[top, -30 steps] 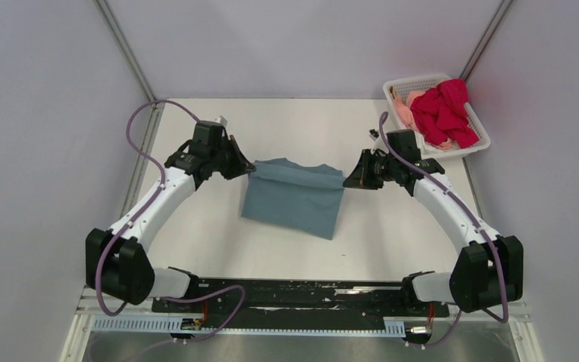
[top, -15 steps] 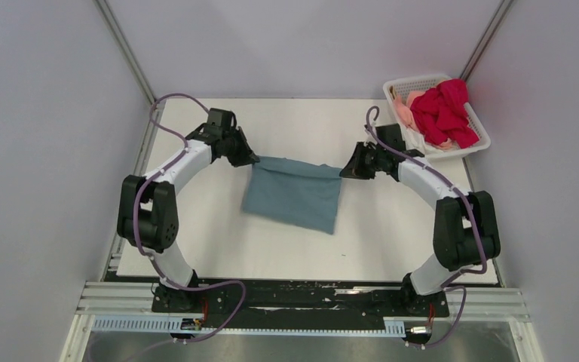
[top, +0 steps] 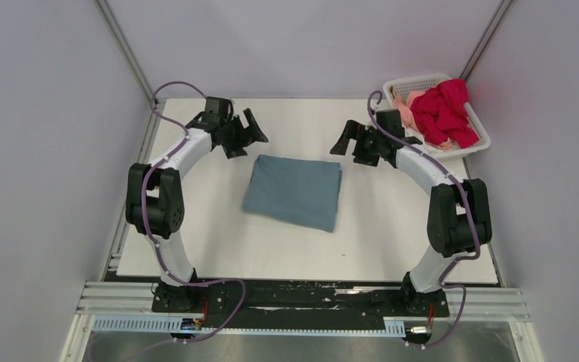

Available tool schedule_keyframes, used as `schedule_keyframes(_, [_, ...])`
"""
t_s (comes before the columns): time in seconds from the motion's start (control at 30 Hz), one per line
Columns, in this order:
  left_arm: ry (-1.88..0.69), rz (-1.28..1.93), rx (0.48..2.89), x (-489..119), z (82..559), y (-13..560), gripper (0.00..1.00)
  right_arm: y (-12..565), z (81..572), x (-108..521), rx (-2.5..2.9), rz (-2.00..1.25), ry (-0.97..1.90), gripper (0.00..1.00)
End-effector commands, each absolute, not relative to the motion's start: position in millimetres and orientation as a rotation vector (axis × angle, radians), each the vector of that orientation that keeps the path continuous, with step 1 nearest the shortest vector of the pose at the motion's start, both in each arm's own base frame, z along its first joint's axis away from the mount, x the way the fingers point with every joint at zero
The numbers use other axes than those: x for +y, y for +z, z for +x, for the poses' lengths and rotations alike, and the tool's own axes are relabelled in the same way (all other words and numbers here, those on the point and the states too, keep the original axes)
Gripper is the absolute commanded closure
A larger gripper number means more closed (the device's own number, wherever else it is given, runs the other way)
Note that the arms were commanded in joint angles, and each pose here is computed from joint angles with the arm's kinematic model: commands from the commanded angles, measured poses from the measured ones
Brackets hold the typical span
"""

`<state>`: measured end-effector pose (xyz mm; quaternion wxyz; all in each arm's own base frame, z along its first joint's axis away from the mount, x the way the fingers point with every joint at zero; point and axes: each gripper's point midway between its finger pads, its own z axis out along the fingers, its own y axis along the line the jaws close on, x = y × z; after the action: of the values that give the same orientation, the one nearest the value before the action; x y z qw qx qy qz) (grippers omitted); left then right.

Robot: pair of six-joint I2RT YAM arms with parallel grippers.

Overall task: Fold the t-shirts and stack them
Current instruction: Fold the long partially folded tshirt into a neat square

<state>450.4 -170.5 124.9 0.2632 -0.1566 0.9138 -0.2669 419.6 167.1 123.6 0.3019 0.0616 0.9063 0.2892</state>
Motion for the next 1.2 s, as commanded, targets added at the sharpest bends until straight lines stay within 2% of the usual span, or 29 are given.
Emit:
schedule_keyframes(0.0, [-0.933, -0.237, 2.375, -199, 437, 162, 0.00, 154, 407, 193, 2.314, 0.044, 0.890, 0.00])
schedule_keyframes(0.1, [-1.041, -0.131, 2.361, -224, 432, 161, 0.00, 148, 390, 223, 2.312, -0.045, 1.054, 0.00])
schedule_keyframes(0.2, [-1.122, -0.086, 2.360, -239, 441, 150, 0.00, 135, 399, 232, 2.327, -0.042, 1.101, 0.00])
schedule_keyframes(0.4, [-1.003, -0.181, 2.487, -229, 468, 98, 0.00, 83, 425, 230, 2.417, 0.050, 1.023, 0.00])
schedule_keyframes(0.6, [-0.902, -0.302, 2.587, -209, 463, 43, 0.00, 33, 425, 225, 2.523, 0.111, 0.965, 0.00])
schedule_keyframes(0.77, [-0.849, -0.360, 2.635, -183, 455, 18, 0.00, 27, 427, 217, 2.529, 0.032, 0.879, 0.00])
schedule_keyframes(0.9, [-0.861, -0.315, 2.554, -181, 461, 52, 0.00, 68, 433, 216, 2.456, -0.053, 0.852, 0.00])
schedule_keyframes(0.97, [-0.810, -0.291, 2.455, -173, 467, 93, 0.00, 97, 431, 210, 2.408, -0.054, 0.812, 0.00])
schedule_keyframes(1.07, [-0.723, -0.300, 2.401, -160, 460, 124, 0.00, 126, 406, 208, 2.358, -0.074, 0.789, 0.00])
schedule_keyframes(1.17, [-0.702, -0.319, 2.347, -156, 432, 150, 0.00, 136, 365, 221, 2.349, -0.132, 0.831, 0.00])
